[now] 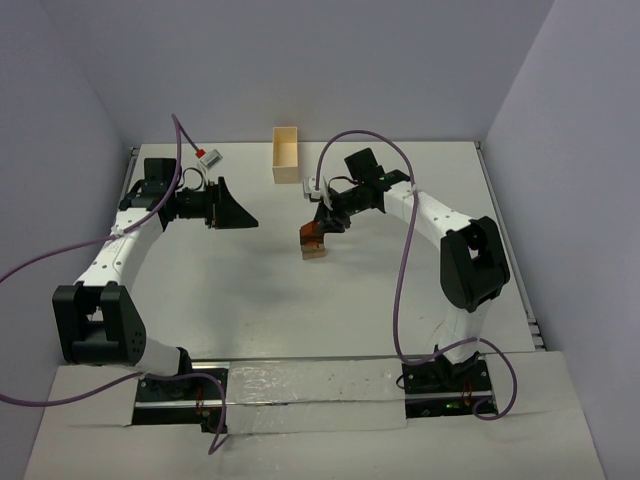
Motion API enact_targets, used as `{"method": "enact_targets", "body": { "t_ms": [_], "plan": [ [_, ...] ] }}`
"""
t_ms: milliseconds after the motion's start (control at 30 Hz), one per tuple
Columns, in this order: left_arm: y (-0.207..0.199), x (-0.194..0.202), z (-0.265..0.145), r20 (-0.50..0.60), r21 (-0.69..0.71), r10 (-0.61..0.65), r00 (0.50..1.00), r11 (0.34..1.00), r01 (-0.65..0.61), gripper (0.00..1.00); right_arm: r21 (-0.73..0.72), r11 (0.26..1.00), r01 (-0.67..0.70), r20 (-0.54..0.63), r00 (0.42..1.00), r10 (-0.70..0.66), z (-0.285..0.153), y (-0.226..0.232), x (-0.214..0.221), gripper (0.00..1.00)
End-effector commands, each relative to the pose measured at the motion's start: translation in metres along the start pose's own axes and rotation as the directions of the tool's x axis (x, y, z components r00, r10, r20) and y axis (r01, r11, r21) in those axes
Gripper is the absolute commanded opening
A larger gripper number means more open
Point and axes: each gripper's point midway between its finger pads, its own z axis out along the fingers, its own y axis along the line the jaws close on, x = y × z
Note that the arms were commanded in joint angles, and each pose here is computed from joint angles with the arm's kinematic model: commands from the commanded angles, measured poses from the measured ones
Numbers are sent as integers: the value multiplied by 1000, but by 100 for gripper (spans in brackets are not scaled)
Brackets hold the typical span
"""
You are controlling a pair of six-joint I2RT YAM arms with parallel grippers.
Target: Build the wood block tower
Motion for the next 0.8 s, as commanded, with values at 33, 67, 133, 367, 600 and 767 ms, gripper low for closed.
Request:
{"method": "enact_targets", "body": {
  "t_ms": [33,67,133,367,600,767],
  "plan": [
    [-10,-13,-4,20,27,68,998,997,-68,99,-10,1000,13,42,999,-13,0,2,-14,10],
    [-10,-13,-4,19,28,66,998,997,-67,99,-12,1000,12,44,999,-11,0,2,-14,10],
    [-9,-13,-4,20,28,66,998,997,-67,99,-15,1000,9,43,999,-8,1,3,-14,10],
    [-10,-12,-5,20,28,66,998,997,-67,99,-9,1000,11,27,1000,-10,3,1,-9,10],
    [-9,-12,-5,19,31,64,998,997,-64,99,-12,1000,4,23,1000,-4,4,0,-7,17],
    [-9,-13,-5,18,31,62,998,998,-62,99,-16,1000,5,22,1000,-4,4,0,-7,21]
  ]
}}
